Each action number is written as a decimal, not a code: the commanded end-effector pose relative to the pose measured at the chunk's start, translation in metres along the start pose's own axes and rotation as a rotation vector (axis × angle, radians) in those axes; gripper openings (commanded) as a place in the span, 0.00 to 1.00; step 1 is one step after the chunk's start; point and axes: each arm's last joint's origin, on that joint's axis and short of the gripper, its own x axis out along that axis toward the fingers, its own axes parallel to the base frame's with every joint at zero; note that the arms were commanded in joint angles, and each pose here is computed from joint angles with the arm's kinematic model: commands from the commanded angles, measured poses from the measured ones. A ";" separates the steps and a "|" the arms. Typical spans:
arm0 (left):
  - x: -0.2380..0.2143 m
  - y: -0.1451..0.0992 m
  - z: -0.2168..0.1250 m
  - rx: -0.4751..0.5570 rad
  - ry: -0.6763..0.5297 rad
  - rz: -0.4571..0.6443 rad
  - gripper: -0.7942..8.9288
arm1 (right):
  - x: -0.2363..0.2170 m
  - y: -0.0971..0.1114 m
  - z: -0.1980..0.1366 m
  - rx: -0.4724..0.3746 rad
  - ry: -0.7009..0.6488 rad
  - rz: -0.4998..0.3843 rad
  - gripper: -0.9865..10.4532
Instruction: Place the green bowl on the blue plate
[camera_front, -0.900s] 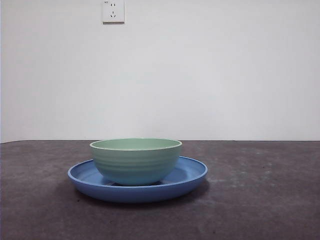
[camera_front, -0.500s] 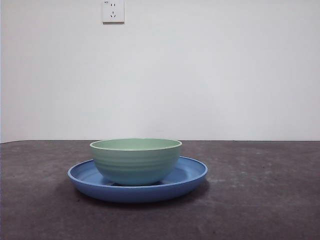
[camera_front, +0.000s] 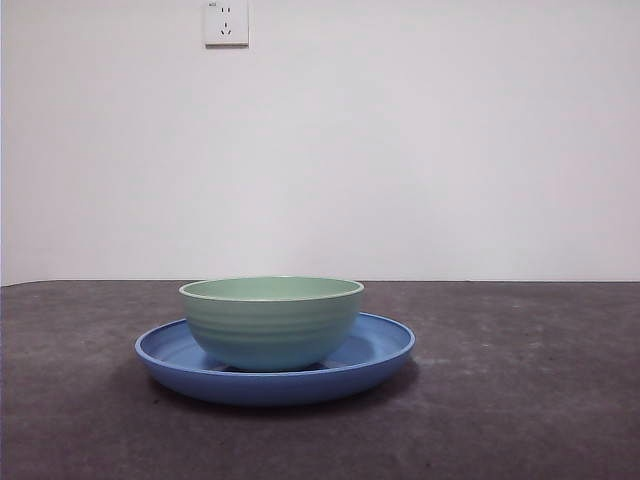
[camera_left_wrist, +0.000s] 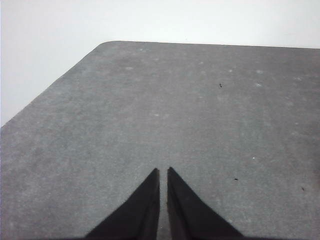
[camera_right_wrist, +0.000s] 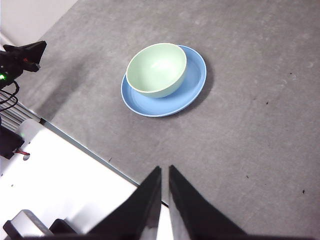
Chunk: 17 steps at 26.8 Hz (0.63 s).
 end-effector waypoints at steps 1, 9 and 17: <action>0.002 0.000 -0.007 -0.002 0.024 -0.008 0.11 | -0.002 0.001 0.002 -0.011 -0.013 0.007 0.11; 0.004 -0.004 -0.009 0.022 -0.013 -0.140 0.11 | -0.002 0.001 0.002 -0.011 -0.013 0.007 0.11; 0.004 -0.004 -0.009 0.032 -0.013 -0.104 0.11 | -0.002 0.001 0.002 -0.011 -0.013 0.007 0.11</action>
